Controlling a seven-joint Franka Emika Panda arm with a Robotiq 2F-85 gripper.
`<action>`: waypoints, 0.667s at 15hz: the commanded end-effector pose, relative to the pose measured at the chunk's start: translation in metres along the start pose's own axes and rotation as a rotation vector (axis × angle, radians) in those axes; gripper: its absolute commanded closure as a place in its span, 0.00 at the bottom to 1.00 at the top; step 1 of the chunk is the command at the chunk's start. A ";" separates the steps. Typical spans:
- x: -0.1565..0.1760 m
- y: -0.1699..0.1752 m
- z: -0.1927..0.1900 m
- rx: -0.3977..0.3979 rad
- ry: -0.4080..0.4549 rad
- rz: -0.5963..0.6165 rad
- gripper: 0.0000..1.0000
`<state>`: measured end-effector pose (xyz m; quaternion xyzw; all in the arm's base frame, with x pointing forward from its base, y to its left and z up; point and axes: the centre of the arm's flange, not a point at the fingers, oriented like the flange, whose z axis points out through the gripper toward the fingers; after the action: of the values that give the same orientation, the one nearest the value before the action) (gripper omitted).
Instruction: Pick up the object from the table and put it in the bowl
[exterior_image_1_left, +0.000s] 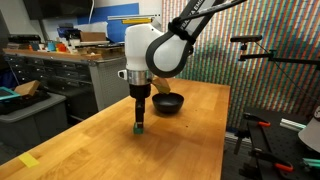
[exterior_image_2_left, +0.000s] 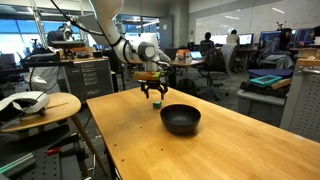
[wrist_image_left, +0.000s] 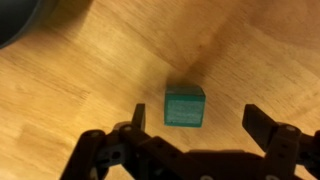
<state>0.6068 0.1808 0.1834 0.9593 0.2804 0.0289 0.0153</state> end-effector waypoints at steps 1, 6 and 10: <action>0.015 0.019 0.005 0.041 0.027 -0.001 0.00; 0.014 0.024 0.018 0.071 0.015 -0.002 0.00; 0.013 0.014 0.030 0.087 -0.002 -0.017 0.00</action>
<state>0.6197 0.1700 0.1594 0.9597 0.2801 0.0195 -0.0106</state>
